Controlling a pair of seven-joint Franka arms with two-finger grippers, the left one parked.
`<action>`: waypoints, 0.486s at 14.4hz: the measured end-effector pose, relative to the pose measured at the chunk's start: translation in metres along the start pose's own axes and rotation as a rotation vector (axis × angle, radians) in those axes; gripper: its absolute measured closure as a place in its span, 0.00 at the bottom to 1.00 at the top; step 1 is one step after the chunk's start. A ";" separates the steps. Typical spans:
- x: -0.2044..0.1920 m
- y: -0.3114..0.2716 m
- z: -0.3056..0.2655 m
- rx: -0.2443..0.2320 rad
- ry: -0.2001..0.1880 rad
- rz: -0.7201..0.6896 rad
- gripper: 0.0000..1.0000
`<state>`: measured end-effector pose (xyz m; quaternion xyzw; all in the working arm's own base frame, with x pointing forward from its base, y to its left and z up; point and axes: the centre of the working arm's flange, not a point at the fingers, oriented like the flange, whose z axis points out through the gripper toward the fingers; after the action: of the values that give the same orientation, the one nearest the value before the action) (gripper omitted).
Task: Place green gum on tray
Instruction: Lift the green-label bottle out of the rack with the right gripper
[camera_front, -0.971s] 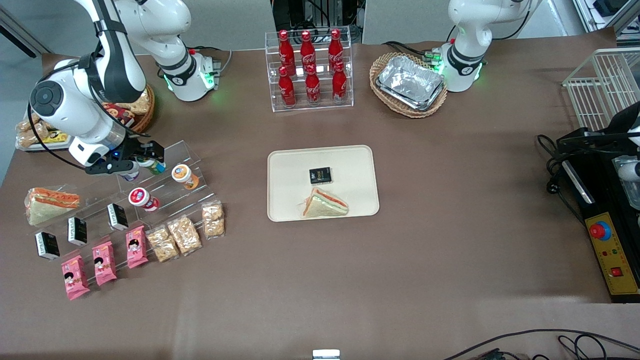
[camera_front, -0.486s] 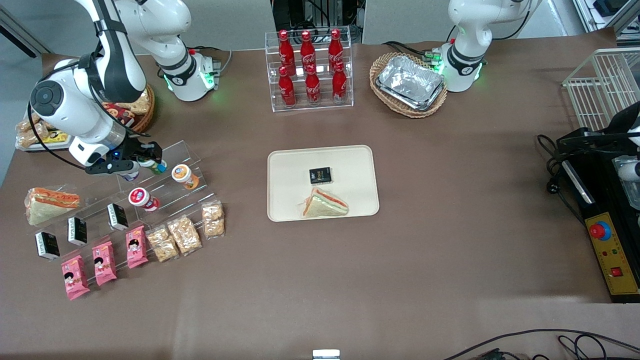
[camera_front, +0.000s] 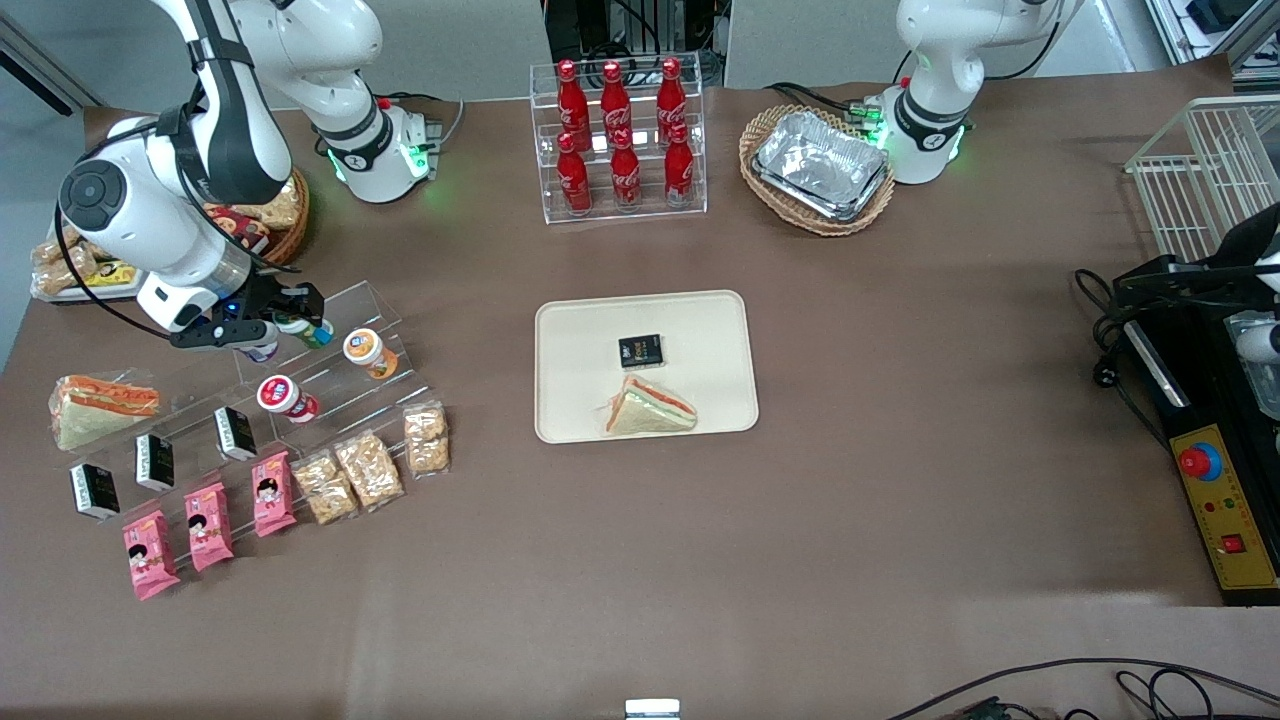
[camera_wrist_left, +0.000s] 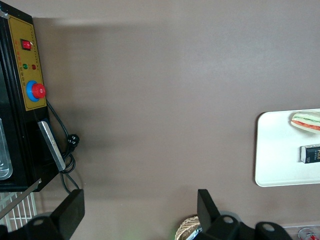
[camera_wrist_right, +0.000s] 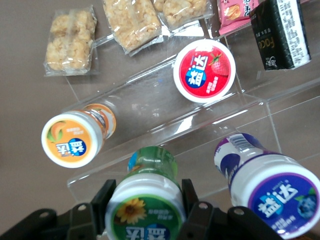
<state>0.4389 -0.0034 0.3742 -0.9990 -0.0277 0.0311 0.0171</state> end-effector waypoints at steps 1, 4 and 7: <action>0.000 0.000 -0.007 0.001 -0.003 -0.002 0.41; 0.003 -0.002 -0.058 0.005 -0.027 -0.009 0.41; 0.008 -0.006 -0.132 0.006 -0.029 -0.019 0.41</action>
<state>0.4551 -0.0013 0.5052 -0.9981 -0.0376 0.0456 0.0199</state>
